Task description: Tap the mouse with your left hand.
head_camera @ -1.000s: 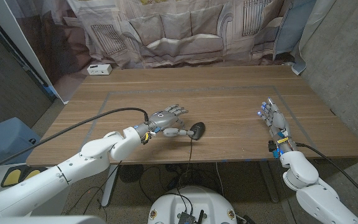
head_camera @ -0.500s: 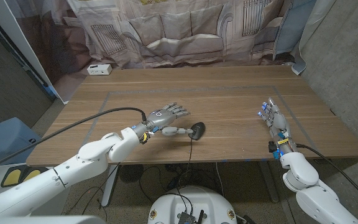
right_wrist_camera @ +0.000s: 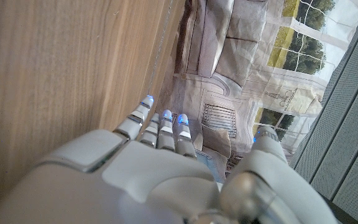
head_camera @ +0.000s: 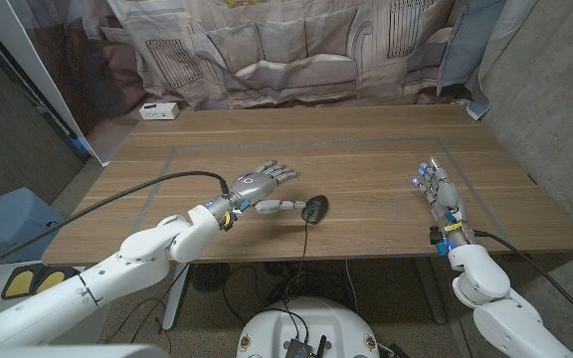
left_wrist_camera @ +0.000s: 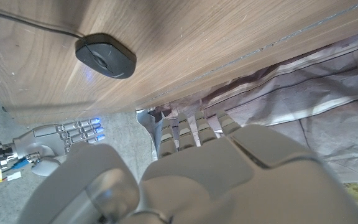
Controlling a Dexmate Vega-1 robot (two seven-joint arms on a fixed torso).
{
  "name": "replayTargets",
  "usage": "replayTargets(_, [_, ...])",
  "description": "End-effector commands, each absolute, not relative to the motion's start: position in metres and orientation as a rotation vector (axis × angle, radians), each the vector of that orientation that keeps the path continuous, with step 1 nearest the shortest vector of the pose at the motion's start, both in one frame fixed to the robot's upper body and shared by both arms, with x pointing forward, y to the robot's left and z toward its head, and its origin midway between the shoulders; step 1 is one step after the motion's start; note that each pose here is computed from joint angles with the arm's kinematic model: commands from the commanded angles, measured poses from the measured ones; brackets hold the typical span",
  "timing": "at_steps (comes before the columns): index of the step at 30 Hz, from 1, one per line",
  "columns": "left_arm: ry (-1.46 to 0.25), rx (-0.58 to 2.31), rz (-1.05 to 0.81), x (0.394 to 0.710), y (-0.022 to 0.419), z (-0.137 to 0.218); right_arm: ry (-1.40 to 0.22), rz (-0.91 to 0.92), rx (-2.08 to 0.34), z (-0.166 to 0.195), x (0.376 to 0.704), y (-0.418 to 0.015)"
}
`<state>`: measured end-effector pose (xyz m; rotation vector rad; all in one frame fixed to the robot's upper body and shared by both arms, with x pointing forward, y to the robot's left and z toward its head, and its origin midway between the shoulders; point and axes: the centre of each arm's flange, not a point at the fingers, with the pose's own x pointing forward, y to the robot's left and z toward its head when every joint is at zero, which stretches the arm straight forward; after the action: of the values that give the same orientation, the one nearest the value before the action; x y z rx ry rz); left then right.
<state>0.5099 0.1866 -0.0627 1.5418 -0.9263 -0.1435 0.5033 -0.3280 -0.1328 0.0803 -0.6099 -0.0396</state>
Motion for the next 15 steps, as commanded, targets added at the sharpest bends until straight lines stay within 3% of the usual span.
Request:
replayTargets(1, [-0.918,1.431,-0.081,0.507,0.197,-0.054,-0.635,-0.030,0.075,-0.128,0.507,-0.325])
replayTargets(15, [-0.909,1.276,-0.027,0.513,0.208,-0.048,-0.650,-0.008,0.061,-0.119,0.509,-0.326])
